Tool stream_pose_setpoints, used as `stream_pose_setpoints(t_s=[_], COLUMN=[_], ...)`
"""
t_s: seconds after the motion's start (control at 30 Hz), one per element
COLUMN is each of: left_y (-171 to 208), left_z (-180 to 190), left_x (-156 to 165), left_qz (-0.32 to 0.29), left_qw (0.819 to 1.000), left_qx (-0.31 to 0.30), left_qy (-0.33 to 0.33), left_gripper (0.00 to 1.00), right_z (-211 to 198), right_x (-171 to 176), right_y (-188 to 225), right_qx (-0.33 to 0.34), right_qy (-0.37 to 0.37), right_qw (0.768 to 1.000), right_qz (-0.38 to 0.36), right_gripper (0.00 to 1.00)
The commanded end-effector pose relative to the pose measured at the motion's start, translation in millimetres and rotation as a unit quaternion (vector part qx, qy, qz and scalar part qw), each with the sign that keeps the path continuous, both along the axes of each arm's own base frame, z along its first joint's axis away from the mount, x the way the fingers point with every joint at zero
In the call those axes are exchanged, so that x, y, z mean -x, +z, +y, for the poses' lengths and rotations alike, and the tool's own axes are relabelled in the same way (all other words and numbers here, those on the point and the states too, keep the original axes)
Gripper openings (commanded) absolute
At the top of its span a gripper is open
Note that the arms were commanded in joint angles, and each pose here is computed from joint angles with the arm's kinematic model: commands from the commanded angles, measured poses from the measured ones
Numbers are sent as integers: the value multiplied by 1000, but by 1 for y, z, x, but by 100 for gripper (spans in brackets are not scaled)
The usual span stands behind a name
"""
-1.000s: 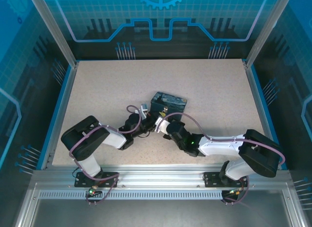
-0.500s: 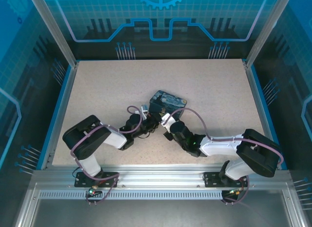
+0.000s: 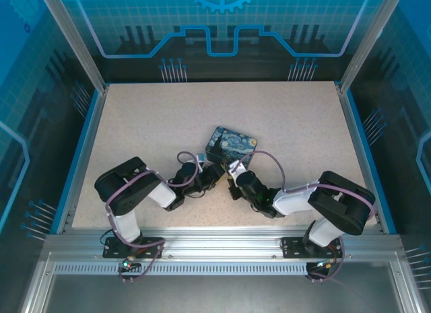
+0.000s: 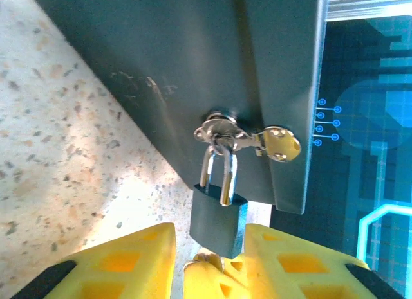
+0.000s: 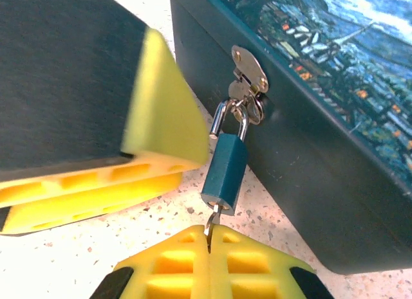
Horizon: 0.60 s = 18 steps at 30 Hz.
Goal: Unlock a padlock with a key
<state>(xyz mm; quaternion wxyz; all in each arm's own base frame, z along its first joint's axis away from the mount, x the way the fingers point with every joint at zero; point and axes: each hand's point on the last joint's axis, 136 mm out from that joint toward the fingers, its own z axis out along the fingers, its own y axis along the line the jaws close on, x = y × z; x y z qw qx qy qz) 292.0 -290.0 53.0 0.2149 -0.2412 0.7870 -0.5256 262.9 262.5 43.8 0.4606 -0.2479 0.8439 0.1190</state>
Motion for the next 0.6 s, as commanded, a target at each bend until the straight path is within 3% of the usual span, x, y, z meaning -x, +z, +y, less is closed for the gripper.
stream_pose_setpoints(t_s=[0.0, 0.13, 0.3, 0.47, 0.57], left_y=[7, 18, 44, 71, 76], left_z=[6, 24, 51, 83, 90], left_x=[1, 0, -6, -23, -35], left_qz=[-20, -36, -62, -91, -93], left_qw=[1000, 999, 993, 975, 967], left_qx=[-2, -28, -100, -201, -238], left_qy=[1, 11, 19, 13, -9], left_gripper=[39, 45, 61, 79, 82], right_z=[-5, -9, -12, -15, -21], right_x=[0, 1, 4, 7, 7], right_y=[-8, -6, -3, 3, 4], right_qx=[-27, -68, -130, -185, -214], right_qy=[-21, -33, -28, -23, -26], right_qw=[999, 996, 988, 975, 965], right_qz=[25, 41, 83, 124, 148], right_gripper=[0, 0, 0, 0, 0])
